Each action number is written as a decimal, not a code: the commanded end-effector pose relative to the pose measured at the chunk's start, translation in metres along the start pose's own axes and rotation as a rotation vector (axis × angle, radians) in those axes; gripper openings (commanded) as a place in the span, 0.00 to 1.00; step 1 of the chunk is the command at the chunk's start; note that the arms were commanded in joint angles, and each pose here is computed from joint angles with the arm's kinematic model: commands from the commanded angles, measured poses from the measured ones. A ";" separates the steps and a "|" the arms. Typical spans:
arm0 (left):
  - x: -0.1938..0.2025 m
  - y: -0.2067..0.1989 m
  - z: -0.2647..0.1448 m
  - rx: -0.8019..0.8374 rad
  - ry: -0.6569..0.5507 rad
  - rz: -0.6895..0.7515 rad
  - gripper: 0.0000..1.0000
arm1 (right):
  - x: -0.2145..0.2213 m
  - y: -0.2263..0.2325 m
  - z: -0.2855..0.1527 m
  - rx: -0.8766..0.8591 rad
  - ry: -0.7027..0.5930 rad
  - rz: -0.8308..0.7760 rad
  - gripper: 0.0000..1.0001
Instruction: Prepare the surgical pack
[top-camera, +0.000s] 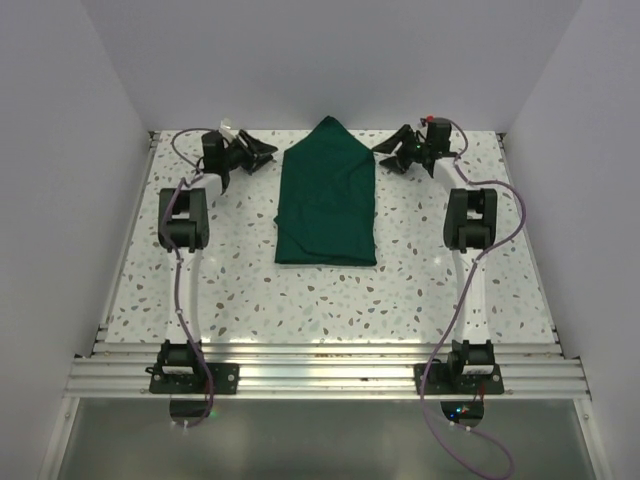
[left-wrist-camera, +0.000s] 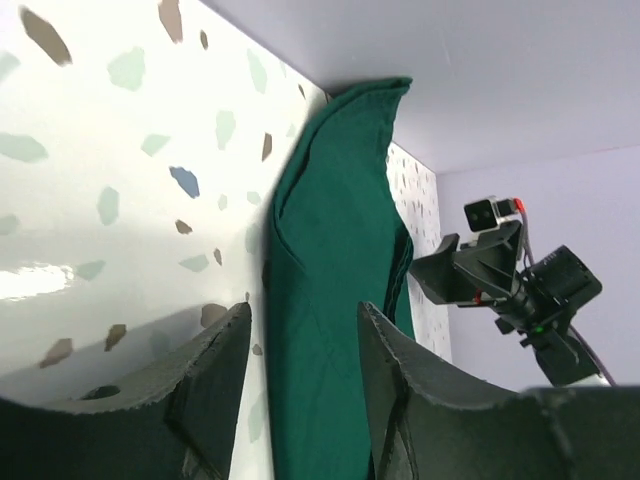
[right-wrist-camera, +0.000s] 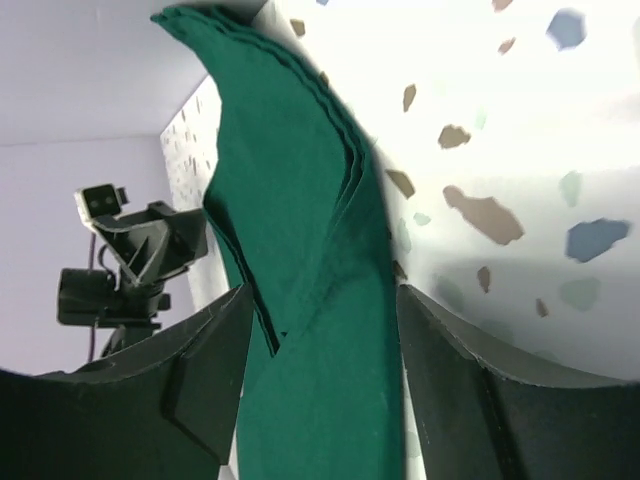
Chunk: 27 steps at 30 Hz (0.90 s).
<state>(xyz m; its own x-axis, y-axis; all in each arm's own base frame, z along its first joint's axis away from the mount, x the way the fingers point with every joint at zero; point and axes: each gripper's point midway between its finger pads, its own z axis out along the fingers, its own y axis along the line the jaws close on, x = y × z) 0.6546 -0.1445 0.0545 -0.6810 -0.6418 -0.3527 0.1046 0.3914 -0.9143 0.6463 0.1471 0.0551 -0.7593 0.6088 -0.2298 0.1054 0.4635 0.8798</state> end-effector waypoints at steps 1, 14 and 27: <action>-0.030 -0.035 -0.005 0.030 -0.090 0.121 0.51 | -0.021 0.024 -0.021 0.033 -0.041 -0.122 0.63; 0.019 0.000 0.041 -0.037 -0.044 0.116 0.52 | 0.019 -0.018 0.040 0.077 0.018 -0.206 0.61; -0.006 -0.032 0.042 -0.010 -0.079 0.099 0.06 | 0.001 0.037 0.047 -0.055 -0.053 -0.148 0.11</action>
<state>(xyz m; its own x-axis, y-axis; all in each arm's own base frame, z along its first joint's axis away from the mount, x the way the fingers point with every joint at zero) 0.6727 -0.1893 0.0394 -0.6558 -0.6346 -0.4089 0.1128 0.4532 -0.8842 0.6674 0.1906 0.0321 -0.7666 0.5348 -0.3554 -0.0076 0.5459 0.8378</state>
